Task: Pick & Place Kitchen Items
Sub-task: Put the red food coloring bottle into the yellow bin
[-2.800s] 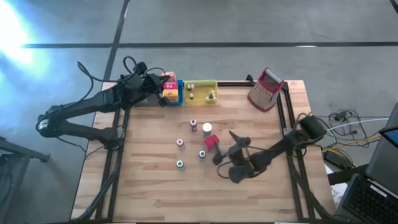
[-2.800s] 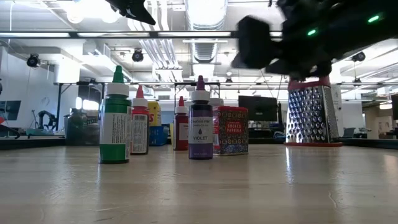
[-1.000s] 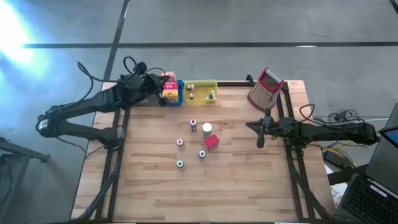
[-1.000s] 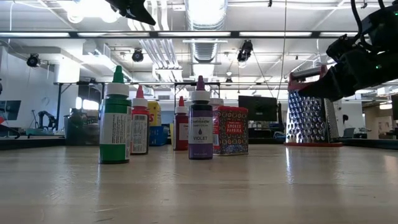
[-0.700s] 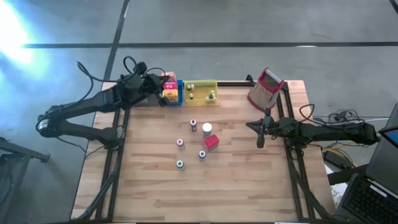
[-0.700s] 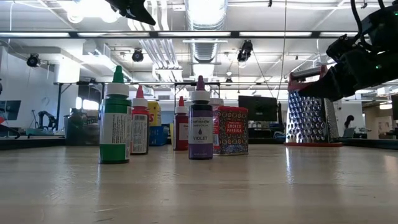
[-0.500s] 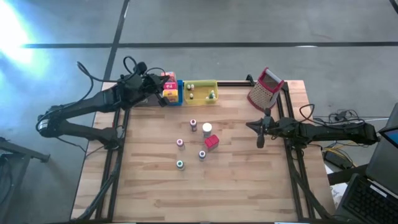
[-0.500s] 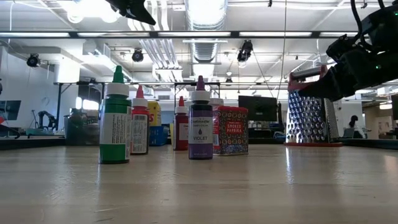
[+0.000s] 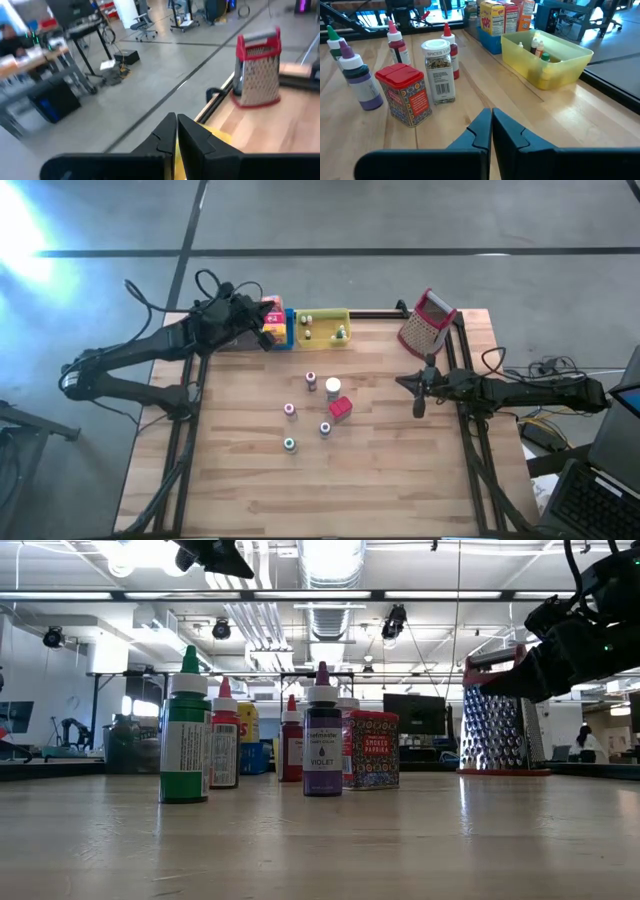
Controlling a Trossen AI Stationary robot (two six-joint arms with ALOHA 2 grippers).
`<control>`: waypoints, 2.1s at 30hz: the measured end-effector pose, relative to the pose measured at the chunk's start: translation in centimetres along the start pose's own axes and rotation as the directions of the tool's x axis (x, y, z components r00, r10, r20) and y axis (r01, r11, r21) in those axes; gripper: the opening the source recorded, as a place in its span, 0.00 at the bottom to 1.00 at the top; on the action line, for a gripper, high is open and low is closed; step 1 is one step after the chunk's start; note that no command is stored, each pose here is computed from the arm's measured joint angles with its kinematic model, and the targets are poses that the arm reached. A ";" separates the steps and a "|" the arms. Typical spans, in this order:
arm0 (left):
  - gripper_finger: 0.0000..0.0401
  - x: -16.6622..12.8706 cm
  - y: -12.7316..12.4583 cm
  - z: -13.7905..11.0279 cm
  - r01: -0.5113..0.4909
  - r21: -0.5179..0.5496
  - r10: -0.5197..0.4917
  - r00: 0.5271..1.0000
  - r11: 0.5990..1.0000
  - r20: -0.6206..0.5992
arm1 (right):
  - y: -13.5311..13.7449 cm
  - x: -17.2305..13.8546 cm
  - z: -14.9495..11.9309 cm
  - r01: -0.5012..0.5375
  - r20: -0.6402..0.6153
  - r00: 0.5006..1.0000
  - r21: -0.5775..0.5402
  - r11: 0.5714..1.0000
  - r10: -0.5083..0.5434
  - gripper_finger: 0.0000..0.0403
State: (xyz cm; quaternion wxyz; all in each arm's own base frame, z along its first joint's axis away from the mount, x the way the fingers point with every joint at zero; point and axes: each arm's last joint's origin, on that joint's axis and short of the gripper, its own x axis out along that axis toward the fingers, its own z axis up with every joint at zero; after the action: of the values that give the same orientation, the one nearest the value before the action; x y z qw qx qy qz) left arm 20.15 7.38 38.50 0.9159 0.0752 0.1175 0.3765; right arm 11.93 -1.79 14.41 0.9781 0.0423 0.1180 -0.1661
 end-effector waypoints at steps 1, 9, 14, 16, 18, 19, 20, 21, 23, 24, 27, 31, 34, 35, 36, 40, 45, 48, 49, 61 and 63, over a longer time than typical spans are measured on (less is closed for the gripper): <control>0.05 0.0 0.0 0.0 0.001 -0.039 -0.001 1.000 0.999 0.000 | 0.0 0.0 0.0 0.000 0.000 1.000 0.000 1.000 0.000 0.02; 0.05 0.4 -0.4 -0.3 0.025 -0.153 -0.029 0.999 0.988 -0.024 | 0.0 0.0 0.0 0.000 0.000 1.000 0.000 1.000 0.000 0.02; 0.06 0.4 -0.4 -0.2 0.042 -0.134 -0.043 0.999 0.990 -0.008 | 0.0 0.0 0.0 -0.001 0.000 1.000 0.000 1.000 0.001 0.02; 0.07 0.5 -0.7 -0.4 0.083 -0.072 -0.085 0.996 0.994 -0.023 | 0.0 0.0 0.0 -0.001 0.000 1.000 0.000 1.000 0.001 0.02; 0.08 0.8 -1.1 -0.6 0.130 -0.041 -0.132 0.990 0.991 -0.043 | 0.0 0.0 0.0 -0.001 0.000 1.000 0.000 1.000 0.001 0.02; 0.08 1.0 -1.4 -0.8 0.161 -0.029 -0.163 0.985 0.986 -0.062 | 0.0 0.0 0.0 -0.001 0.000 1.000 0.000 1.000 0.001 0.02; 0.08 1.2 -1.7 -0.9 0.194 -0.023 -0.195 0.978 0.981 -0.077 | 0.0 0.0 0.0 -0.001 0.000 1.000 0.000 1.000 0.001 0.02; 0.08 1.3 -2.1 -1.1 0.225 -0.022 -0.226 0.969 0.974 -0.095 | 0.0 0.0 0.0 -0.002 0.000 1.000 0.000 1.000 0.002 0.02; 0.08 1.7 -2.7 -1.5 0.263 -0.031 -0.265 0.956 0.964 -0.130 | 0.0 0.0 0.0 -0.002 0.000 1.000 0.000 1.000 0.002 0.02; 0.08 1.9 -3.0 -1.7 0.277 -0.032 -0.279 0.950 0.960 -0.140 | 0.0 0.0 0.0 -0.002 0.000 1.000 0.000 1.000 0.002 0.02; 0.08 2.3 -3.5 -1.9 0.294 -0.037 -0.296 0.942 0.955 -0.157 | 0.0 0.0 0.0 -0.002 0.000 1.000 0.000 1.000 0.002 0.02; 0.08 2.4 -4.1 -2.2 0.391 -0.077 -0.398 0.901 0.917 -0.172 | 0.0 0.0 0.0 -0.002 0.000 1.000 0.000 1.000 0.002 0.02; 0.08 2.4 -4.8 -2.5 0.469 -0.049 -0.469 0.861 0.882 -0.196 | 0.0 0.0 0.0 -0.002 0.000 1.000 0.000 1.000 0.002 0.02; 0.08 2.4 -5.0 -2.6 0.479 -0.033 -0.475 0.856 0.877 -0.203 | 0.0 0.0 0.0 -0.002 0.000 1.000 0.000 1.000 0.002 0.02; 0.08 2.5 -5.3 -2.8 0.487 -0.019 -0.479 0.851 0.873 -0.215 | 0.0 0.0 0.0 -0.002 0.000 1.000 0.000 1.000 0.002 0.02; 0.09 3.4 -6.1 -3.8 0.496 -0.016 -0.477 0.824 0.868 -0.306 | 0.0 0.0 0.0 -0.002 0.000 1.000 0.000 1.000 0.002 0.02; 0.10 4.7 -7.0 -4.6 0.495 -0.038 -0.463 0.779 0.868 -0.422 | 0.0 0.0 0.0 -0.001 0.000 1.000 0.000 1.000 0.001 0.02; 0.10 5.5 -7.4 -4.2 0.499 -0.032 -0.456 0.763 0.866 -0.457 | 0.0 0.0 0.0 -0.001 0.000 1.000 0.000 1.000 0.001 0.02; 0.10 5.6 -7.4 -3.9 0.501 -0.027 -0.454 0.757 0.865 -0.470 | 0.0 0.0 0.0 -0.001 0.000 1.000 0.000 1.000 0.001 0.02; 0.16 8.0 -7.9 -1.6 0.489 -0.044 -0.406 0.667 0.871 -0.625 | 0.0 0.0 0.0 -0.001 0.000 1.000 -0.001 1.000 0.001 0.02; 0.17 8.2 -8.0 -1.5 0.484 -0.035 -0.395 0.669 0.875 -0.629 | 0.0 0.0 0.0 -0.001 0.000 1.000 -0.001 1.000 0.001 0.02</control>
State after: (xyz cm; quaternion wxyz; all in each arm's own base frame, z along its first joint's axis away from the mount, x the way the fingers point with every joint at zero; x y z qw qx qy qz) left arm 30.79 7.61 33.98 0.8816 -0.0216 0.4506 0.1387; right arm 11.93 -1.78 14.43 0.9782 0.0421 0.1183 -0.1657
